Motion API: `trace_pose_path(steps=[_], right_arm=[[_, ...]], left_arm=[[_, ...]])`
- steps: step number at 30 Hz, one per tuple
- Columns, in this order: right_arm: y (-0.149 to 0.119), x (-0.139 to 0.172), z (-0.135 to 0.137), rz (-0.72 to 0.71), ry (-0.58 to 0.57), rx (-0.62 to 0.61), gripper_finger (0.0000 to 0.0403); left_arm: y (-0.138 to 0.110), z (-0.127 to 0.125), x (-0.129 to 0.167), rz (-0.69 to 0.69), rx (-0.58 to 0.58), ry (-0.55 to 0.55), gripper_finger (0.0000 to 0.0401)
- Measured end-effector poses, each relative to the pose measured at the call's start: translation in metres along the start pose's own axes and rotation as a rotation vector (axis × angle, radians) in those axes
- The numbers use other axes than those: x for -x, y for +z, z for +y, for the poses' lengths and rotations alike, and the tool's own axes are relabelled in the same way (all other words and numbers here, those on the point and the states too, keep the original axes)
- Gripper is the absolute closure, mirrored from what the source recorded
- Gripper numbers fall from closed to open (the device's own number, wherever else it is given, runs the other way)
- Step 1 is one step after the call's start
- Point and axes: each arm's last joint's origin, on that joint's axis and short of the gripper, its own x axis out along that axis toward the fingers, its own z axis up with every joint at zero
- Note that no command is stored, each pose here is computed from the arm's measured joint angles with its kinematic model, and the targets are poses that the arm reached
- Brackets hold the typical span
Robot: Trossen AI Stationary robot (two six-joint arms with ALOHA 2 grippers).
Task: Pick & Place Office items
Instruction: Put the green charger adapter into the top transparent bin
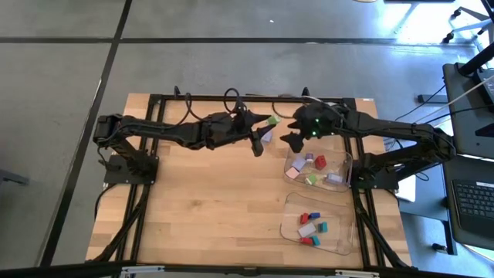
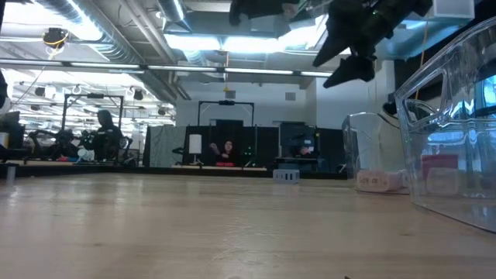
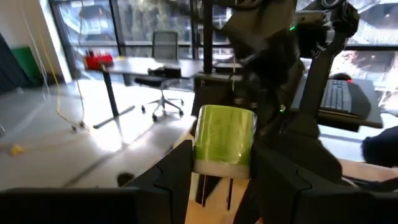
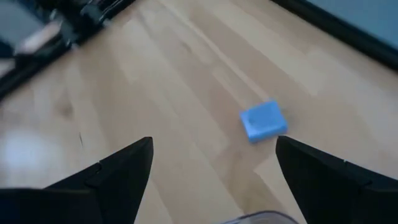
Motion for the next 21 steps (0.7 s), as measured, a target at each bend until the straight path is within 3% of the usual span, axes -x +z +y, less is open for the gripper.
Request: trace_pose_path(steps=[5,11,15,21], right_arm=[[-0.005,0.000,0.010,0.018,0.056,0.222,0.0061],[-0.008,0.001,0.017,0.047,0.151,0.284,0.0061],[-0.003,0.001,0.019,0.003,0.171,0.164,0.0061],[0.016,0.002,0.025,-0.148,0.256,-0.218,0.0061]], left_arm=[[-0.003,0.002,0.000,0.048,0.104,-0.047,0.0267],[-0.004,0.011,0.014,0.185,0.108,-0.015,0.0267],[-0.007,0.012,0.023,0.263,-0.055,0.006,0.0267],[-0.018,0.007,0.025,0.346,-0.340,0.078,0.0267]])
